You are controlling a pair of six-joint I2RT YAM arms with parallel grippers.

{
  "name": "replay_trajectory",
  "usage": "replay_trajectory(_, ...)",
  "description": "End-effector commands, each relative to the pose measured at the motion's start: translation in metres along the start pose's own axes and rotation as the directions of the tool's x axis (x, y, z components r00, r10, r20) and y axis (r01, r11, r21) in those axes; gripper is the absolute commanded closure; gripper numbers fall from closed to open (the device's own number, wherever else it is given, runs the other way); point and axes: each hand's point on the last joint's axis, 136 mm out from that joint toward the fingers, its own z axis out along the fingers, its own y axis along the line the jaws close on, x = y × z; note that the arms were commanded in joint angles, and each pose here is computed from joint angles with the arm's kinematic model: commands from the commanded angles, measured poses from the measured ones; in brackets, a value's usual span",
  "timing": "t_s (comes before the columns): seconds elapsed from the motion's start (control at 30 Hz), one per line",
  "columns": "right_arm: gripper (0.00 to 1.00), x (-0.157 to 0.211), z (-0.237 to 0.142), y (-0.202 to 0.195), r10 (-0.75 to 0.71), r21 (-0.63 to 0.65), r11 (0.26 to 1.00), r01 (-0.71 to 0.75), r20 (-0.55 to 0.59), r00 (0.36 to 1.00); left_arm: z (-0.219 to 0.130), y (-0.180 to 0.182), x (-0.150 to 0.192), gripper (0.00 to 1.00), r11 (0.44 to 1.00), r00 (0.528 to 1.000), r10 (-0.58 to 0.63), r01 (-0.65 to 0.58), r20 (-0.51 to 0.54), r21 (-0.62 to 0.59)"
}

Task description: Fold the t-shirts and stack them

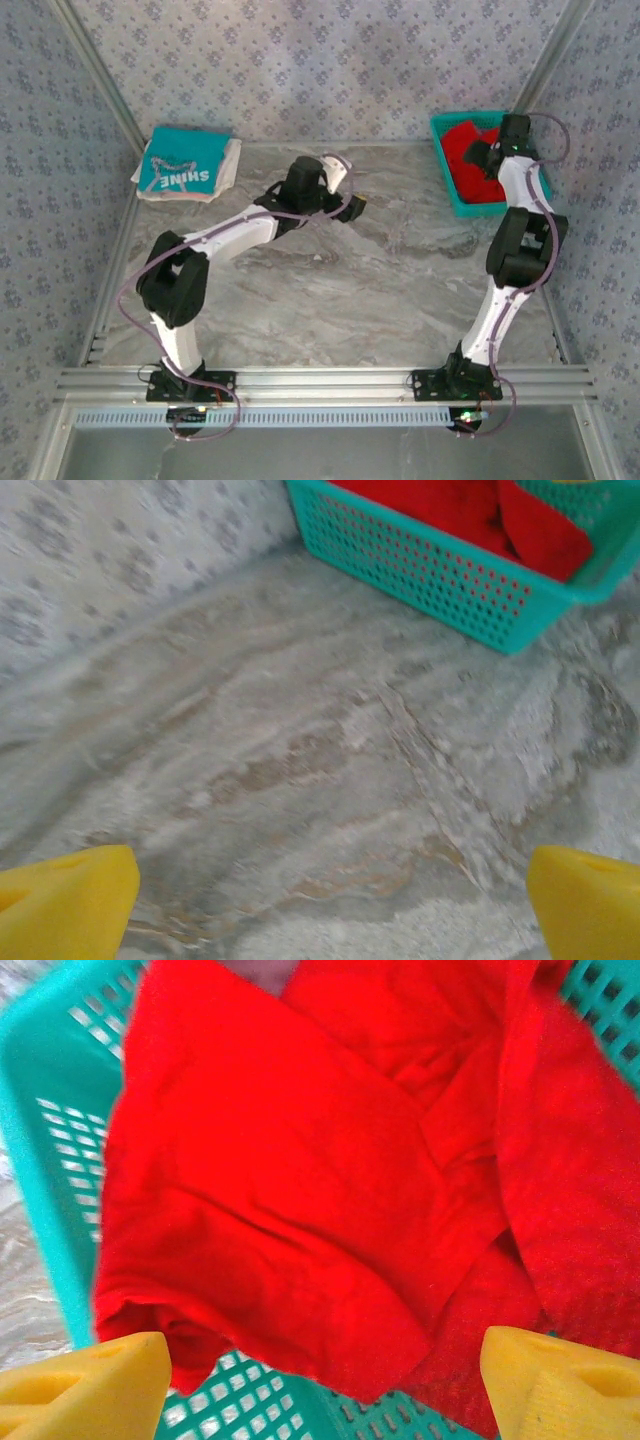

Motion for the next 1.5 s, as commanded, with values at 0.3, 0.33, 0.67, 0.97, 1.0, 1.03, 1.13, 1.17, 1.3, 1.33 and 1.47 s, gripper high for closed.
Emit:
replay_trajectory(0.3, 0.38, 0.029, 0.066, 0.018, -0.018, -0.081, 0.997, 0.004, -0.178, 0.984, 0.009, -0.001, 0.018, 0.01, 0.998, 0.999, -0.048, 0.048, -0.009, 0.028)
replay_trajectory(0.33, 0.48, 0.026, 0.070, 0.022, -0.019, -0.101, 0.995, 0.001, -0.175, 0.984, 0.007, -0.001, 0.019, 0.01, 0.999, 0.999, -0.046, 0.046, -0.003, 0.025)
replay_trajectory(0.67, 1.00, -0.024, 0.001, 0.060, -0.064, -0.121, 0.991, 0.060, -0.022, 0.998, -0.029, 0.010, -0.001, 0.03, 0.995, 0.990, -0.100, 0.100, 0.096, 0.001)
replay_trajectory(0.97, 1.00, -0.083, -0.145, 0.074, -0.061, -0.086, 0.992, 0.089, 0.290, 0.955, -0.103, 0.039, -0.036, 0.02, 0.979, 0.932, -0.192, 0.205, 0.309, -0.010)
replay_trajectory(1.0, 1.00, -0.087, -0.161, 0.077, -0.066, -0.087, 0.991, 0.099, 0.316, 0.946, -0.109, 0.039, -0.037, 0.02, 0.981, 0.931, -0.177, 0.193, 0.319, -0.020)
replay_trajectory(1.03, 1.00, -0.092, -0.179, 0.079, -0.072, -0.085, 0.991, 0.108, 0.347, 0.935, -0.116, 0.041, -0.039, 0.01, 0.983, 0.931, -0.158, 0.179, 0.328, -0.034)
replay_trajectory(1.13, 1.00, -0.102, -0.228, 0.090, -0.092, -0.095, 0.985, 0.144, 0.416, 0.905, -0.134, 0.045, -0.043, 0.00, 0.984, 0.932, -0.134, 0.165, 0.338, -0.065)
replay_trajectory(1.17, 1.00, -0.105, -0.247, 0.097, -0.104, -0.104, 0.981, 0.166, 0.440, 0.892, -0.139, 0.045, -0.045, 0.00, 0.985, 0.932, -0.125, 0.158, 0.340, -0.071)
replay_trajectory(1.3, 1.00, -0.109, -0.317, 0.132, -0.175, -0.125, 0.950, 0.286, 0.543, 0.821, -0.157, 0.047, -0.049, 0.00, 0.986, 0.927, -0.081, 0.129, 0.365, -0.108)
replay_trajectory(1.33, 1.00, -0.111, -0.338, 0.142, -0.195, -0.122, 0.940, 0.320, 0.578, 0.792, -0.161, 0.048, -0.050, 0.00, 0.985, 0.927, -0.075, 0.125, 0.367, -0.115)
replay_trajectory(1.47, 1.00, -0.107, -0.412, 0.180, -0.239, -0.143, 0.883, 0.446, 0.681, 0.692, -0.168, 0.049, -0.053, 0.00, 0.985, 0.926, -0.060, 0.115, 0.372, -0.125)
